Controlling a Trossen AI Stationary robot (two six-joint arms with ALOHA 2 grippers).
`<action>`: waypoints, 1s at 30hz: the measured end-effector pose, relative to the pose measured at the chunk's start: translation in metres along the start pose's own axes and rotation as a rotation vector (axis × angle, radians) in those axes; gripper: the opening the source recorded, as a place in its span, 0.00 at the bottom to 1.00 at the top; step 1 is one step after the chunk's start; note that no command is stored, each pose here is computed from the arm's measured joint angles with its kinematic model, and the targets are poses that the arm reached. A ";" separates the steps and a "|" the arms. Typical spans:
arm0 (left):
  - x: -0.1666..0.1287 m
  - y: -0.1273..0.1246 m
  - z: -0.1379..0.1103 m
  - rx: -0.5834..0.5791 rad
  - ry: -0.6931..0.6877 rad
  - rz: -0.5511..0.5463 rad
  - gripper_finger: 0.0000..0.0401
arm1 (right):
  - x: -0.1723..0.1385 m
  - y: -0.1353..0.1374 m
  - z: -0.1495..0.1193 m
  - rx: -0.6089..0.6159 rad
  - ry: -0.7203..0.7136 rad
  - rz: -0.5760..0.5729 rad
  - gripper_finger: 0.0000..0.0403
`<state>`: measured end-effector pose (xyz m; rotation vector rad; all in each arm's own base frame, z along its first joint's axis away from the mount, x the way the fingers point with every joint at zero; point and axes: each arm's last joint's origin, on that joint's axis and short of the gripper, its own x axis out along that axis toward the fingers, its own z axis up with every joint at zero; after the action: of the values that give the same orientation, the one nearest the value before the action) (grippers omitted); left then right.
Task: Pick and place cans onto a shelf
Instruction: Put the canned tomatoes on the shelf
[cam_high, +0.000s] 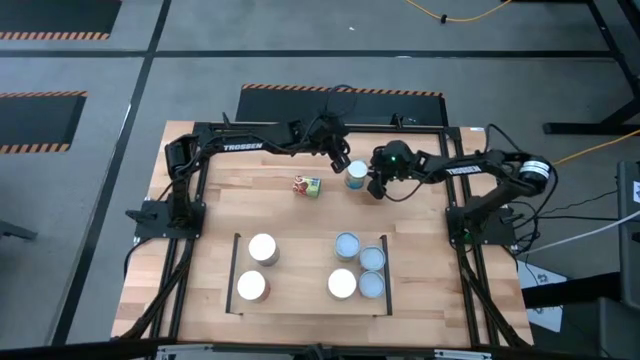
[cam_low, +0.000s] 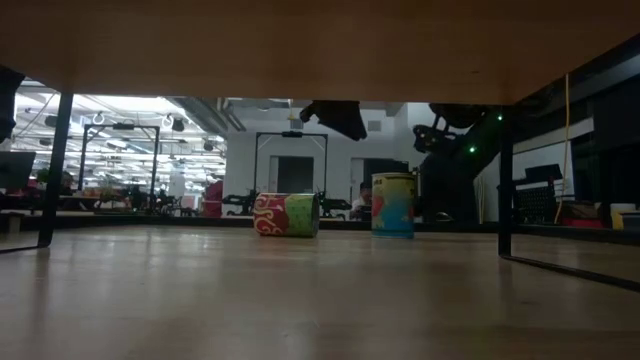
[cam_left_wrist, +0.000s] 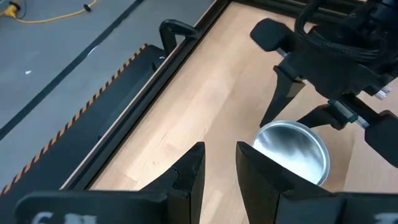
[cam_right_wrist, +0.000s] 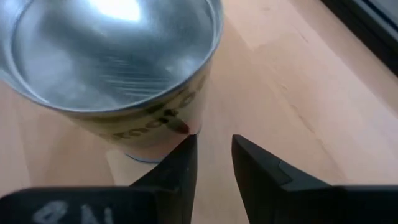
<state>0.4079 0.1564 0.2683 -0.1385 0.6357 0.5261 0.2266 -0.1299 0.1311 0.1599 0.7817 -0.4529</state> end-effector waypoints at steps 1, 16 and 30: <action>0.000 0.000 0.000 0.000 0.003 0.000 0.21 | 0.002 0.000 0.000 -0.001 -0.010 0.012 0.26; 0.019 0.001 -0.017 -0.047 0.096 -0.031 0.21 | 0.012 0.004 0.005 -0.042 -0.097 0.115 0.26; 0.022 -0.004 -0.020 -0.094 0.120 -0.101 0.21 | 0.011 0.006 0.007 -0.071 -0.121 0.186 0.26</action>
<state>0.4146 0.1565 0.2390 -0.2910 0.7175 0.4526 0.2404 -0.1304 0.1276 0.1367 0.6567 -0.2557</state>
